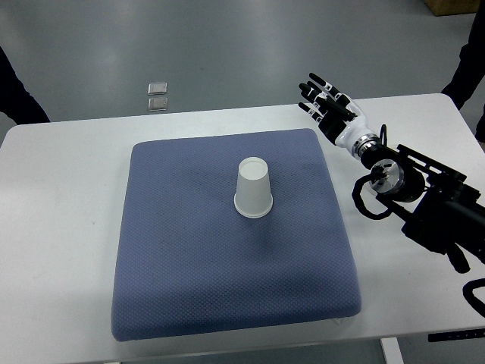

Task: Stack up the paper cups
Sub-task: 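Raise the right hand and move it toward the loose white paper cup, then lower the open right hand down over the loose white paper cup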

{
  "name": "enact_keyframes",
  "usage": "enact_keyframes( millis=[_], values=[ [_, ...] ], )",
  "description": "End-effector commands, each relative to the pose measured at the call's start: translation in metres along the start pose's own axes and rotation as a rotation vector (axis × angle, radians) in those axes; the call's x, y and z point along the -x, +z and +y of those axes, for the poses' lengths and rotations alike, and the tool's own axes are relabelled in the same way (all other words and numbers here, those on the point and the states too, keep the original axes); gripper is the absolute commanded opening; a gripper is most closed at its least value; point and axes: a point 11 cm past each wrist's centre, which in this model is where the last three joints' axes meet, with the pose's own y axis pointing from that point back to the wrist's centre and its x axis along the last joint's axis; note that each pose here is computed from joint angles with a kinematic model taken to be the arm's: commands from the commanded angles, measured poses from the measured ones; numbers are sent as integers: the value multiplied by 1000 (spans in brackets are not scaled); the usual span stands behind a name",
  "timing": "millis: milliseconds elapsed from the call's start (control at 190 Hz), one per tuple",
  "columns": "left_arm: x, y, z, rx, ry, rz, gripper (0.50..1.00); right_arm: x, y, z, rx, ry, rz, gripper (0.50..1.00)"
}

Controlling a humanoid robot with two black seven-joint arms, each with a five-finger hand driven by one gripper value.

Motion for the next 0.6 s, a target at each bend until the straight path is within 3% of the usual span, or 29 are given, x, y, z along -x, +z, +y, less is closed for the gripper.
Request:
enact_keyframes(
  millis=[0, 110, 289, 594],
  values=[
    [1, 0, 0, 0, -4, -1, 1000, 9, -25, 4, -24, -54, 63, 919],
    [2, 0, 0, 1, -8, 0, 1000, 25, -64, 1, -61, -108, 134, 919],
    [2, 0, 0, 0, -6, 0, 1000, 33, -105, 11, 2, -182, 425, 919],
    [4, 0, 0, 0, -12, -4, 1000, 36, -154, 38, 246, -292, 915, 919]
  ],
)
